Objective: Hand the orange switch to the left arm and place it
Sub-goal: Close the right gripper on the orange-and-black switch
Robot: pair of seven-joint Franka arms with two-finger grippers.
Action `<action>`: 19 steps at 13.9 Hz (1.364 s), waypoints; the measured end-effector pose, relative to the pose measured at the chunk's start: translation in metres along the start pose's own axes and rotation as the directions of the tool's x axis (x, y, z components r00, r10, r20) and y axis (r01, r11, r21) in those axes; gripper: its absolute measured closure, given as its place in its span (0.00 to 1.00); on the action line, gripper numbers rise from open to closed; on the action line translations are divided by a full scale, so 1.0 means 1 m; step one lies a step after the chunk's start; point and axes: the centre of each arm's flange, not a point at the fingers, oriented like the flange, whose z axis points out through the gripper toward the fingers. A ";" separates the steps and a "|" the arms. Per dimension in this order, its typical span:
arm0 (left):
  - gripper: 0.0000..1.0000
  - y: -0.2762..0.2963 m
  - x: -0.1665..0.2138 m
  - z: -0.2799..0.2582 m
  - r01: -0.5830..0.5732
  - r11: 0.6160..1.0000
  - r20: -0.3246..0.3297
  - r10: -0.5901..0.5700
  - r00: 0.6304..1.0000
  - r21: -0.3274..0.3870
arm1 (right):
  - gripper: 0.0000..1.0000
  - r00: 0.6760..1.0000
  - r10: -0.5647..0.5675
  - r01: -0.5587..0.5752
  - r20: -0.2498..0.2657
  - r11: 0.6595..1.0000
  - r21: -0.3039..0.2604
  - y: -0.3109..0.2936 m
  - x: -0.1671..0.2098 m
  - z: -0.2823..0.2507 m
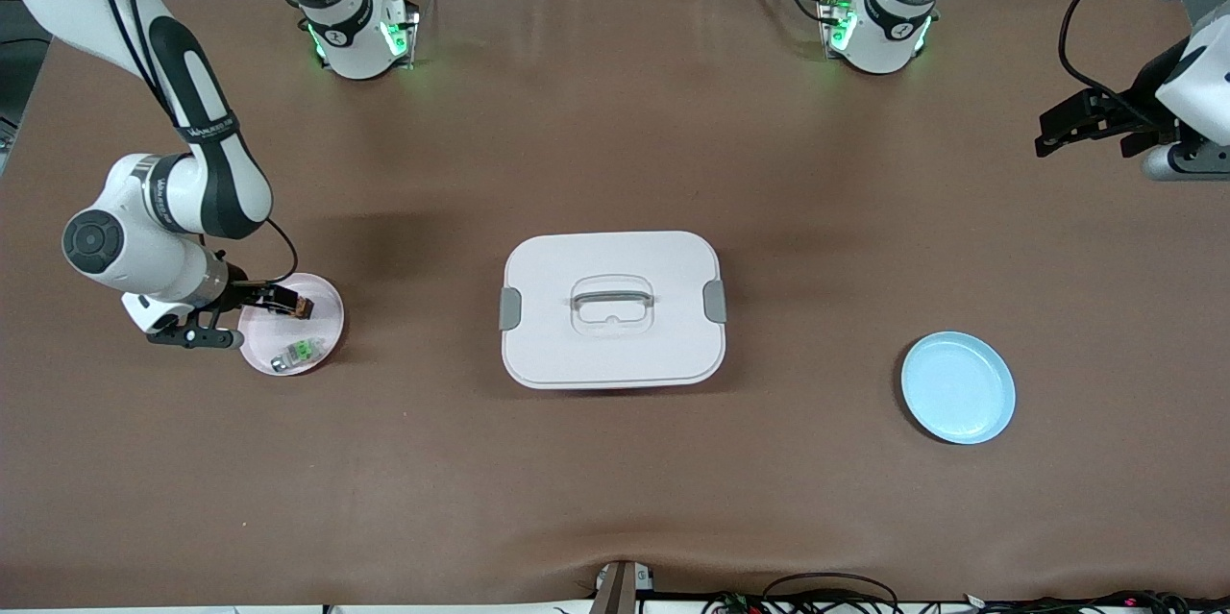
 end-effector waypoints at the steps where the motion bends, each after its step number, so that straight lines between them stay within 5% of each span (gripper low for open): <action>1: 0.00 0.000 0.000 0.000 0.000 1.000 0.000 0.000 1.000 0.000 | 0.00 1.000 0.000 0.000 0.000 1.000 0.000 0.000 -0.002 0.003; 19: 0.00 -0.001 0.001 0.001 0.002 1.000 0.002 -0.002 1.000 0.000 | 0.00 0.999 -0.003 0.003 0.048 1.000 -0.002 -0.002 -0.005 0.048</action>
